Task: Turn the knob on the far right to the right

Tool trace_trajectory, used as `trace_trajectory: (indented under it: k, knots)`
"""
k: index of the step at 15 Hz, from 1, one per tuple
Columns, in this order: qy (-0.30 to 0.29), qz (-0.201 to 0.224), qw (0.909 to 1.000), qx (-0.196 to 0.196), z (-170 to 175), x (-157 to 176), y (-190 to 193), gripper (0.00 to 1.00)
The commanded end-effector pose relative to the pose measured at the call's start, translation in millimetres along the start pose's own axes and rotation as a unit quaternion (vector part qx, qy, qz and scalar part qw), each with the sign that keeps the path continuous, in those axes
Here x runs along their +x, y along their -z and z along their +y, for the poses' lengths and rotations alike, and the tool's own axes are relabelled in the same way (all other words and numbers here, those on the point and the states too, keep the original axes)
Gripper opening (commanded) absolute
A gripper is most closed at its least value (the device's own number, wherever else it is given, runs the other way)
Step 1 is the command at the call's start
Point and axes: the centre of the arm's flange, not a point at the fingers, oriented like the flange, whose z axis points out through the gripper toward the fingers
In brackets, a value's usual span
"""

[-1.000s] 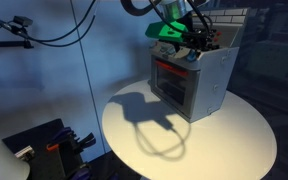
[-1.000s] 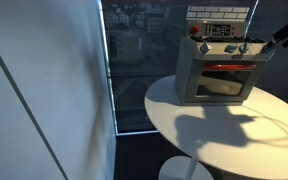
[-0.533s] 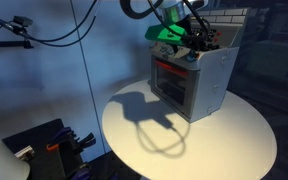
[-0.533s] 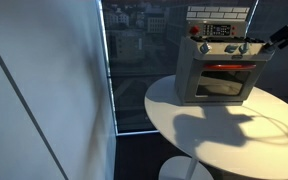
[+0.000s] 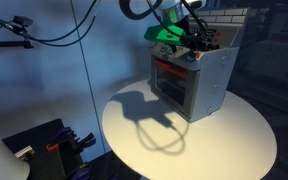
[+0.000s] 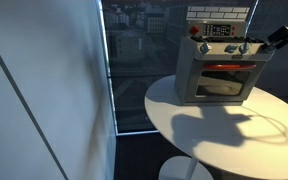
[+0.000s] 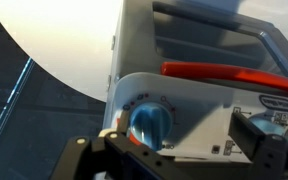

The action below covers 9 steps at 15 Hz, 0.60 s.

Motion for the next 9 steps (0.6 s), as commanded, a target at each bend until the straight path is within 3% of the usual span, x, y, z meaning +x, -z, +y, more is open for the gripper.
trace_trajectory:
  k: [1, 9]
  knots:
    - [0.008, 0.014, 0.9999, 0.001, 1.4, 2.6, -1.1, 1.0]
    - [0.014, 0.013, 0.9998, 0.001, -3.3, 4.4, -6.3, 1.0]
